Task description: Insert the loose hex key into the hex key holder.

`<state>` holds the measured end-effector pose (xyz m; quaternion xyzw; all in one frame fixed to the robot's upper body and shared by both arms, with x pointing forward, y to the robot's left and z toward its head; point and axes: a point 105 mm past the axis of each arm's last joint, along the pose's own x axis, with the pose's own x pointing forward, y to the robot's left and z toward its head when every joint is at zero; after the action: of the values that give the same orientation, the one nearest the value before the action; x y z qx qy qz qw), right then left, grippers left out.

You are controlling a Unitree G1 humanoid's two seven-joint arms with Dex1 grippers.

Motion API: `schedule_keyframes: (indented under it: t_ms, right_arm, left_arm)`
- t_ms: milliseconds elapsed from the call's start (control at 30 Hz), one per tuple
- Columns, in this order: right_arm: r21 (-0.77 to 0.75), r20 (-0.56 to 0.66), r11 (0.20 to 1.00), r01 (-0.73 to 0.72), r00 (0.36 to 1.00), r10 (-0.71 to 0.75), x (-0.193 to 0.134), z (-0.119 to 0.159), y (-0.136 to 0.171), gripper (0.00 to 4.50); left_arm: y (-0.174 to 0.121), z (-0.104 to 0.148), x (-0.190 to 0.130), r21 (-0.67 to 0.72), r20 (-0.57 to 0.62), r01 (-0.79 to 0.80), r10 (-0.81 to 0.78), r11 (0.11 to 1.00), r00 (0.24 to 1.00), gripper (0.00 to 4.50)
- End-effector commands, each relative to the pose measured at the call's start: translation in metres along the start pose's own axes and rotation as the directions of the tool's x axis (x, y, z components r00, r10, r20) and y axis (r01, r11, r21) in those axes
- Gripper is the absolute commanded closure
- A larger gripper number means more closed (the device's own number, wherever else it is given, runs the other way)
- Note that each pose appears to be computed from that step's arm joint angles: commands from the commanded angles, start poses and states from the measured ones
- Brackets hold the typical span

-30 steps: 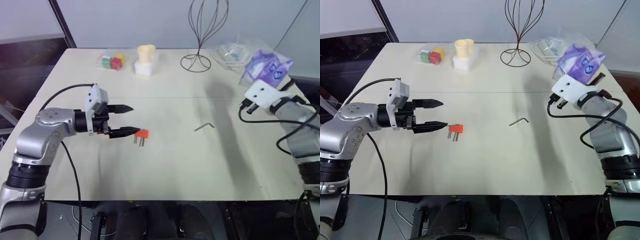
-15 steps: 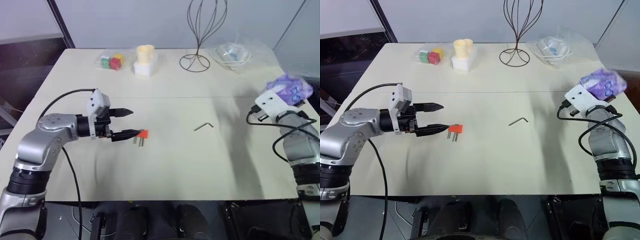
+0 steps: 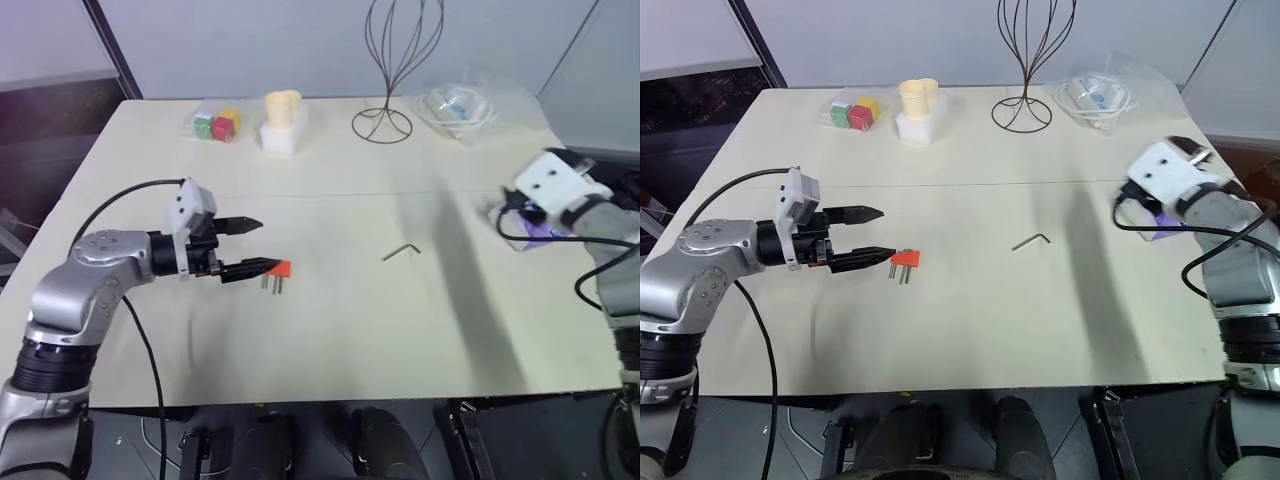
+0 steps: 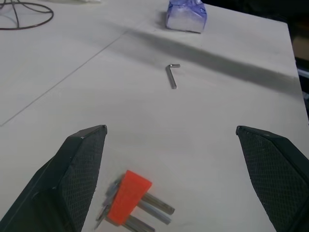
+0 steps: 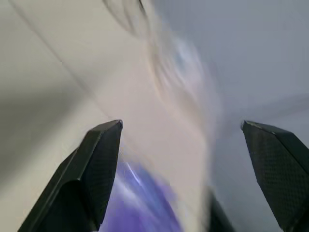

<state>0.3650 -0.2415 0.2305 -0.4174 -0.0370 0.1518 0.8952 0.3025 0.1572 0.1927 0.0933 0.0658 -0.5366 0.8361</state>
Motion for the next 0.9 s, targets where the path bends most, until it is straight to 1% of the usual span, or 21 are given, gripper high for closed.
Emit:
schedule_keyframes:
  t_ms: [33,133,167,267,433,567,733,900]
  right_arm:
    - [0.112,0.269,0.962,-0.25,0.939,0.213,-0.001,0.053,0.045,0.45]
    - [0.146,0.347,0.893,-0.426,0.867,0.356,0.0,0.066,0.083,0.45]
    - [0.16,0.372,0.855,-0.493,0.833,0.411,0.001,0.069,0.099,0.45]
    - [0.184,0.401,0.753,-0.631,0.748,0.529,0.006,0.072,0.136,0.45]
    - [0.19,0.405,0.663,-0.724,0.673,0.619,0.022,0.07,0.174,0.45]
    - [0.191,0.427,0.609,-0.77,0.623,0.655,0.035,0.075,0.194,0.45]
    - [0.182,0.453,0.56,-0.808,0.575,0.681,0.05,0.084,0.214,0.45]
    - [0.151,0.442,0.53,-0.834,0.537,0.719,0.061,0.085,0.234,0.45]
  left_arm:
    - [0.01,0.004,-0.021,0.013,-0.014,-0.017,0.017,1.0,1.0,0.0]
    - [0.012,-0.003,-0.035,-0.016,-0.065,-0.001,0.0,1.0,0.998,0.0]
    - [0.012,-0.007,-0.042,-0.02,-0.098,0.007,-0.009,1.0,0.995,0.0]
    - [0.007,-0.015,-0.055,-0.044,-0.17,0.028,-0.035,0.999,0.985,0.0]
    - [0.002,-0.011,-0.06,-0.035,-0.161,0.013,-0.018,0.999,0.987,0.0]
    - [-0.002,-0.005,-0.062,-0.027,-0.138,-0.007,0.003,1.0,0.99,0.0]
    - [-0.003,0.003,-0.062,-0.022,-0.096,-0.047,0.044,0.999,0.994,0.0]
    - [-0.005,0.006,-0.059,-0.016,-0.075,-0.065,0.064,0.998,0.995,0.0]
